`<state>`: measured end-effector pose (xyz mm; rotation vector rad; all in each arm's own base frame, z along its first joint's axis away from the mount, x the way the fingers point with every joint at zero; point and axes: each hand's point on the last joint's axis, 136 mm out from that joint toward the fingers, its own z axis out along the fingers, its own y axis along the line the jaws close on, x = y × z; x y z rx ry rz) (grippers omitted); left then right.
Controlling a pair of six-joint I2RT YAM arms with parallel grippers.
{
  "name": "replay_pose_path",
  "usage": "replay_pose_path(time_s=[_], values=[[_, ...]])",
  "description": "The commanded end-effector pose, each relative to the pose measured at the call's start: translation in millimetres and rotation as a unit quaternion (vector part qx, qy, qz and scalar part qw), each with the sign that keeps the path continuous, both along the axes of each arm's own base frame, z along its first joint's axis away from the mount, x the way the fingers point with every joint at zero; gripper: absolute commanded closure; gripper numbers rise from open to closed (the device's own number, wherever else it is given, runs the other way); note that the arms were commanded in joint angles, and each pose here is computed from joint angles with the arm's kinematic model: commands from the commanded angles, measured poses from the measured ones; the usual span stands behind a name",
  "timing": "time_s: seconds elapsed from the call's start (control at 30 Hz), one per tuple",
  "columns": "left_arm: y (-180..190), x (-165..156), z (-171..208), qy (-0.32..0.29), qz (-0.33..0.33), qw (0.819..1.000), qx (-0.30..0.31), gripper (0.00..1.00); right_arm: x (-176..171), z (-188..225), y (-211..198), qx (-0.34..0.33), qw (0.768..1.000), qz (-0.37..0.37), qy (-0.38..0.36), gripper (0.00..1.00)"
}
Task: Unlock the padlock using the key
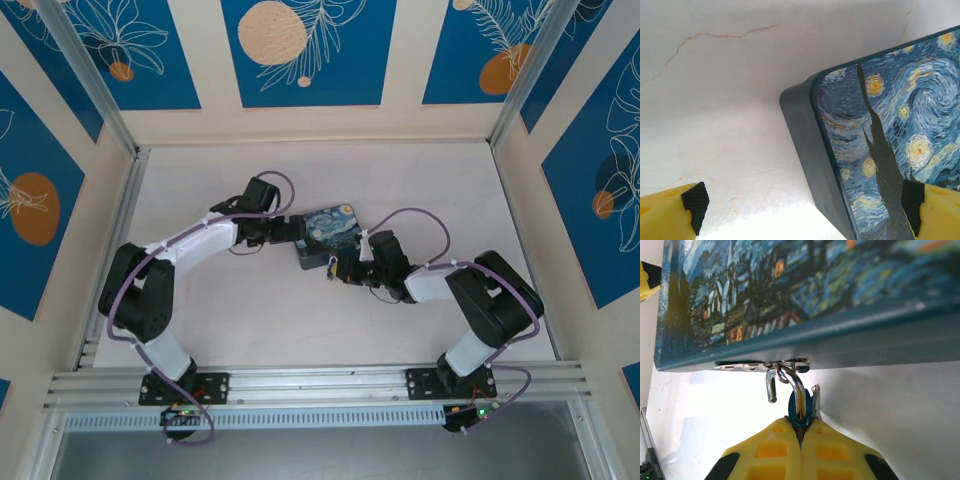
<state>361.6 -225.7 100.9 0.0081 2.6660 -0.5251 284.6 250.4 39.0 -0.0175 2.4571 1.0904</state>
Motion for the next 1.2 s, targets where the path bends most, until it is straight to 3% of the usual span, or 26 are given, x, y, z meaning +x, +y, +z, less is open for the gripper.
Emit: replay_pose_path(time_s=[0.0,0.67,1.17], values=[[5,-5,-15,0.005,-0.008,0.999,0.040,0.00,-24,-33,-15,-0.009,0.995,-0.040,0.095,1.00],[6,-27,-50,0.026,-0.001,0.999,0.046,0.00,-24,-35,-20,0.036,0.985,-0.109,0.129,1.00],[9,-40,-68,0.043,-0.002,0.998,0.053,0.00,7,-13,-39,0.034,0.973,-0.202,0.108,1.00]])
